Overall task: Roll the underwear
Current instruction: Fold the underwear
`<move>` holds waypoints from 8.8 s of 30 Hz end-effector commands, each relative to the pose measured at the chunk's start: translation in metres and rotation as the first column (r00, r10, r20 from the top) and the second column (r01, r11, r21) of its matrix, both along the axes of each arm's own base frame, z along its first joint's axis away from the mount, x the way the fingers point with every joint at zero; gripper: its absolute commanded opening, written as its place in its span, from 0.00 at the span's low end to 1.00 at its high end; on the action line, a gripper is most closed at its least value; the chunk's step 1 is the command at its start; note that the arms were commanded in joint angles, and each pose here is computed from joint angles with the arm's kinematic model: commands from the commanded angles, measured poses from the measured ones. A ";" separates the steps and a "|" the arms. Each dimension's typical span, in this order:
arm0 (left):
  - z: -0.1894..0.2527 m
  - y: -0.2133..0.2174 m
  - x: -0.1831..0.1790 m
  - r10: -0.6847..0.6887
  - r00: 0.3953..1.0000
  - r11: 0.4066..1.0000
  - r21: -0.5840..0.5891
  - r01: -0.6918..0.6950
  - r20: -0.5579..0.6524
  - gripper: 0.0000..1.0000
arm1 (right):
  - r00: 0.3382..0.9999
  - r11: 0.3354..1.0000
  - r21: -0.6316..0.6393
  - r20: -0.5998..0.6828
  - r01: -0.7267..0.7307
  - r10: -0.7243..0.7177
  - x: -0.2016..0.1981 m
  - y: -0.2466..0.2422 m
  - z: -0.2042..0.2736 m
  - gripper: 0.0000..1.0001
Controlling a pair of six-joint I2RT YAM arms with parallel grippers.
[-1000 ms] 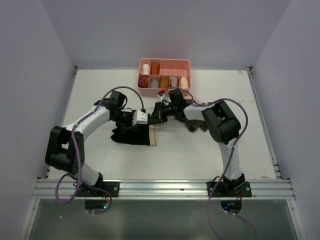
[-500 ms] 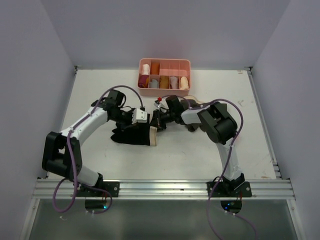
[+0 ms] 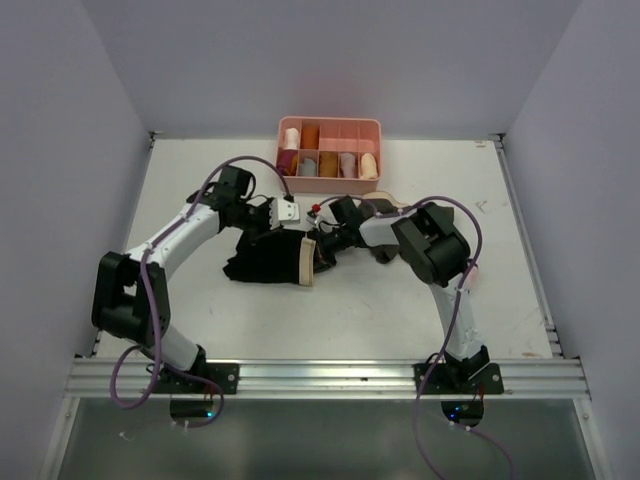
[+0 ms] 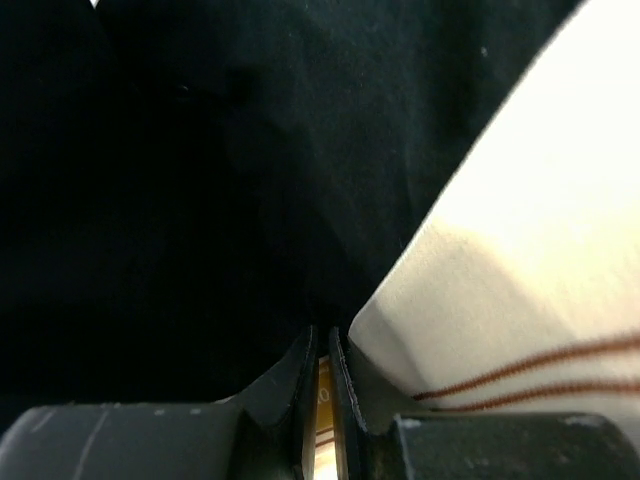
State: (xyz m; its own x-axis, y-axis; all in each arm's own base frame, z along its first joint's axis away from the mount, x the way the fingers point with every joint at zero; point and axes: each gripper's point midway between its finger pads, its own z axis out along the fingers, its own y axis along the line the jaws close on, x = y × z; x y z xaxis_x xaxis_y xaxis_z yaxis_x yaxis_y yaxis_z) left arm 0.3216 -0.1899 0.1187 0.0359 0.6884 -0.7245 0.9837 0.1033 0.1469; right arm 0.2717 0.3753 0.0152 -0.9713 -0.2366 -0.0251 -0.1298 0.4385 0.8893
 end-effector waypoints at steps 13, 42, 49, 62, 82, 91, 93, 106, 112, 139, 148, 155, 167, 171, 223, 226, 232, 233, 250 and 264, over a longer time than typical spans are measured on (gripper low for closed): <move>0.024 -0.009 0.045 0.040 0.990 0.998 -0.061 -0.032 0.134 0.00 | 0.997 0.997 -0.041 0.027 -0.071 0.073 -0.002 -0.004 0.001 0.15; 0.015 -0.004 0.013 -0.018 0.993 0.998 -0.051 0.024 0.114 0.00 | 0.951 0.993 -0.107 0.310 0.044 -0.008 0.087 -0.017 0.075 0.25; 0.018 -0.005 0.020 -0.014 0.992 0.998 -0.051 0.020 0.122 0.00 | 0.951 0.978 -0.193 0.308 0.079 -0.016 0.102 -0.022 0.031 0.23; 0.014 -0.012 0.048 0.001 0.986 0.999 -0.042 0.006 0.166 0.00 | 0.977 0.975 -0.220 0.210 0.015 0.032 0.088 -0.024 -0.013 0.20; -0.039 -0.019 0.085 0.054 0.988 0.998 -0.025 -0.051 0.148 0.00 | 0.984 0.978 -0.207 0.173 -0.010 0.047 0.083 -0.025 -0.013 0.19; -0.072 -0.014 0.082 0.063 0.993 0.997 0.027 -0.066 0.097 0.00 | 0.976 0.980 -0.196 0.219 0.022 0.022 0.094 -0.031 0.012 0.20; -0.078 -0.013 0.083 0.074 0.994 0.996 0.036 -0.077 0.083 0.00 | 0.972 0.979 -0.200 0.233 0.028 0.019 0.096 -0.032 0.021 0.21; -0.111 -0.005 0.088 0.151 0.988 0.984 0.096 -0.152 0.021 0.01 | 0.963 0.964 -0.243 0.265 0.107 -0.040 0.117 -0.077 0.057 0.47; -0.109 -0.008 0.091 0.152 0.988 0.984 0.090 -0.153 0.016 0.06 | 0.960 0.980 -0.146 0.261 0.138 -0.097 0.118 -0.073 0.081 0.45; -0.108 -0.006 0.087 0.160 0.987 0.981 0.107 -0.162 0.023 0.11 | 0.929 0.916 -0.302 0.337 0.263 -0.155 0.131 -0.044 0.040 0.22; -0.110 -0.004 0.087 0.169 0.985 0.978 0.118 -0.171 0.027 0.13 | 0.895 0.889 -0.347 0.425 0.298 -0.134 0.138 -0.060 0.043 0.00; -0.111 -0.001 0.087 0.180 0.983 0.975 0.127 -0.183 0.033 0.14 | 0.870 0.834 -0.435 0.482 0.338 -0.101 0.143 -0.082 0.034 0.00; -0.085 0.009 0.098 0.275 0.961 0.957 0.085 -0.276 0.029 0.10 | 0.861 0.834 -0.448 0.505 0.323 -0.062 0.146 -0.082 0.019 0.00; -0.096 0.015 0.094 0.280 0.960 0.953 0.119 -0.279 0.011 0.07 | 0.855 0.846 -0.440 0.518 0.301 -0.035 0.147 -0.075 0.029 0.22; 0.006 0.015 0.000 0.169 0.791 0.901 -0.234 -0.366 -0.588 0.45 | 0.965 0.905 -0.381 0.244 0.189 -0.099 0.051 -0.061 -0.006 0.18; -0.024 0.008 -0.034 0.140 0.678 0.891 -0.206 -0.404 -0.722 0.43 | 0.964 0.909 -0.369 0.243 0.193 -0.107 0.050 -0.060 -0.006 0.18; -0.085 0.030 -0.038 0.325 0.477 0.821 -0.007 -0.571 -0.817 0.38 | 0.964 0.908 -0.369 0.238 0.200 -0.115 0.049 -0.060 -0.010 0.18; -0.089 0.034 -0.037 0.342 0.457 0.810 0.010 -0.586 -0.821 0.38 | 0.965 0.906 -0.373 0.237 0.200 -0.116 0.049 -0.061 -0.011 0.18; -0.033 0.104 0.027 0.436 0.641 0.807 -0.040 -0.589 -0.631 0.47 | 0.939 0.973 -0.164 0.328 0.163 -0.102 0.055 -0.036 0.084 0.25; -0.068 0.093 0.012 0.379 0.533 0.806 -0.013 -0.592 -0.757 0.59 | 0.893 0.967 -0.197 0.446 0.164 -0.061 0.120 -0.013 0.061 0.29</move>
